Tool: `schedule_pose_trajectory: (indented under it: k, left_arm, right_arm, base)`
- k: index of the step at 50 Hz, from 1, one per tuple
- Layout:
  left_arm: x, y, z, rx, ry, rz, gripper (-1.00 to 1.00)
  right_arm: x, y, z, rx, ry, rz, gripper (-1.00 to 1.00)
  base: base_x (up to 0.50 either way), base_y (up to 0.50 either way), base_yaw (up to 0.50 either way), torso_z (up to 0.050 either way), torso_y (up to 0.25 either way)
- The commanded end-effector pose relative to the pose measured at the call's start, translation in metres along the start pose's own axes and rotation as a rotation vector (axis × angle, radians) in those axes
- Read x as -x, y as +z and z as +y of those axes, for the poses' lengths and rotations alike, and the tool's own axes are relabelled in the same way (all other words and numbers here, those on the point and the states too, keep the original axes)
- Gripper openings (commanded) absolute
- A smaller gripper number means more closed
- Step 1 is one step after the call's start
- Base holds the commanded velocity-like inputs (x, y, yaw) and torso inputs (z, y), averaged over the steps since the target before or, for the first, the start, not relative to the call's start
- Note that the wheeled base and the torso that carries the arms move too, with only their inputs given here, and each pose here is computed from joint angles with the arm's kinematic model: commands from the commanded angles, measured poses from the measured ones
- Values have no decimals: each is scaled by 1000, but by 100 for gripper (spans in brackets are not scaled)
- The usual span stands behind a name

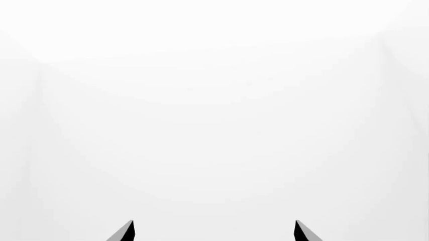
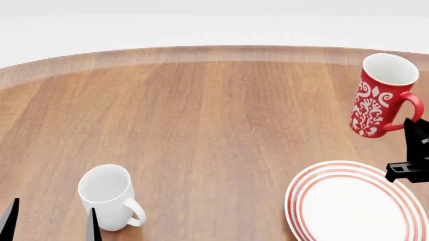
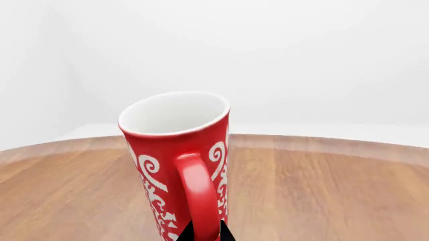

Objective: Pick up the red mug and put it on the plate

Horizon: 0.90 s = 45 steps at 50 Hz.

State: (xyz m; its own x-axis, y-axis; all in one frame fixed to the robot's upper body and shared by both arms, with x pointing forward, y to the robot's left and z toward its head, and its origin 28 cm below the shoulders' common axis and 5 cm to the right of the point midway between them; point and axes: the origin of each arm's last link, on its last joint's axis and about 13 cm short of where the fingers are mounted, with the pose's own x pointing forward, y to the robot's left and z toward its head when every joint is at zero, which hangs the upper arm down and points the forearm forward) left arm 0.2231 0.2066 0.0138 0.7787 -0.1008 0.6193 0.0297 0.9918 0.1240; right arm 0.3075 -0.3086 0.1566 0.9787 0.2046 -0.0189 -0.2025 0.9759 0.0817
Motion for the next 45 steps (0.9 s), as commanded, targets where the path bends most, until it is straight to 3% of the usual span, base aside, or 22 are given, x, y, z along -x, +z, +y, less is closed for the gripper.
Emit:
schedule_pose_trajectory:
  k: [1, 20, 34, 45]
  left_arm:
    - [0, 0, 0, -2, -4, 0, 100]
    - [0, 0, 0, -3, -4, -4, 100]
    - [0, 0, 0, -4, -5, -7, 100]
    - [0, 0, 0, -3, -3, -12, 100]
  right_arm:
    - [9, -20, -6, -38, -14, 3, -100]
    - [9, -36, -3, -80, -11, 0, -100]
    - [8, -41, -4, -24, -50, 43, -100]
    - [7, -43, -3, -30, -58, 50, -100]
  base:
    - [0, 0, 0, 0, 0]
    - [0, 0, 0, 0, 1]
    - [0, 0, 0, 0, 0]
    - [0, 0, 0, 0, 1]
